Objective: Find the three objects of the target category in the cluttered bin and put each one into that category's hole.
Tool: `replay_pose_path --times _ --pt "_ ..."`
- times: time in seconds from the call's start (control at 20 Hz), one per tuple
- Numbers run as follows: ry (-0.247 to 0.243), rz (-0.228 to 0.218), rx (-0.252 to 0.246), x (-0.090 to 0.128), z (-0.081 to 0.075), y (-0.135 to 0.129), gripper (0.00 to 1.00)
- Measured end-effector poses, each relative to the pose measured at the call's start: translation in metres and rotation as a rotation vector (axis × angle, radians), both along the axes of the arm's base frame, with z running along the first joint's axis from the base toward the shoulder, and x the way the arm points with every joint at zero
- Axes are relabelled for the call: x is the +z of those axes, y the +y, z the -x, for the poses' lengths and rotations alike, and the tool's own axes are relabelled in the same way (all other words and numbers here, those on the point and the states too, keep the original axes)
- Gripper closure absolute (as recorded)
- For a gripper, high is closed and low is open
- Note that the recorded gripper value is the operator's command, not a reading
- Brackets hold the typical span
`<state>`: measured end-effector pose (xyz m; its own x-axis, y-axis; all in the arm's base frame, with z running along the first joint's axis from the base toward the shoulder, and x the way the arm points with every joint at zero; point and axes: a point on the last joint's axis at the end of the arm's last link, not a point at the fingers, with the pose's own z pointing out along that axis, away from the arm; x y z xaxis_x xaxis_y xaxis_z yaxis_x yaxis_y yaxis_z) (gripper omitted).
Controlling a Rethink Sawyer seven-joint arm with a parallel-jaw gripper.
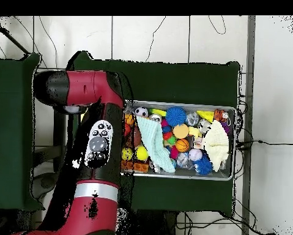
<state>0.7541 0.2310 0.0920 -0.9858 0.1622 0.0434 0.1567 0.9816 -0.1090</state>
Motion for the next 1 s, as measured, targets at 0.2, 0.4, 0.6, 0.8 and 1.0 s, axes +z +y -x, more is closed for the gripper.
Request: replay_pose_path --times 0.2,0.4,0.6,0.8,1.0 --pt "-0.03 0.004 0.005 -0.0085 -0.0028 -0.0006 1.0" --pt "-0.039 0.011 0.01 -0.0089 -0.0043 -0.0001 1.0" --pt "-0.038 0.03 0.02 -0.0087 -0.005 0.0021 1.0" --pt "-0.032 0.042 0.026 -0.009 -0.006 0.0034 1.0" --pt "-0.025 0.05 0.031 -0.0089 -0.0067 0.0043 1.0"
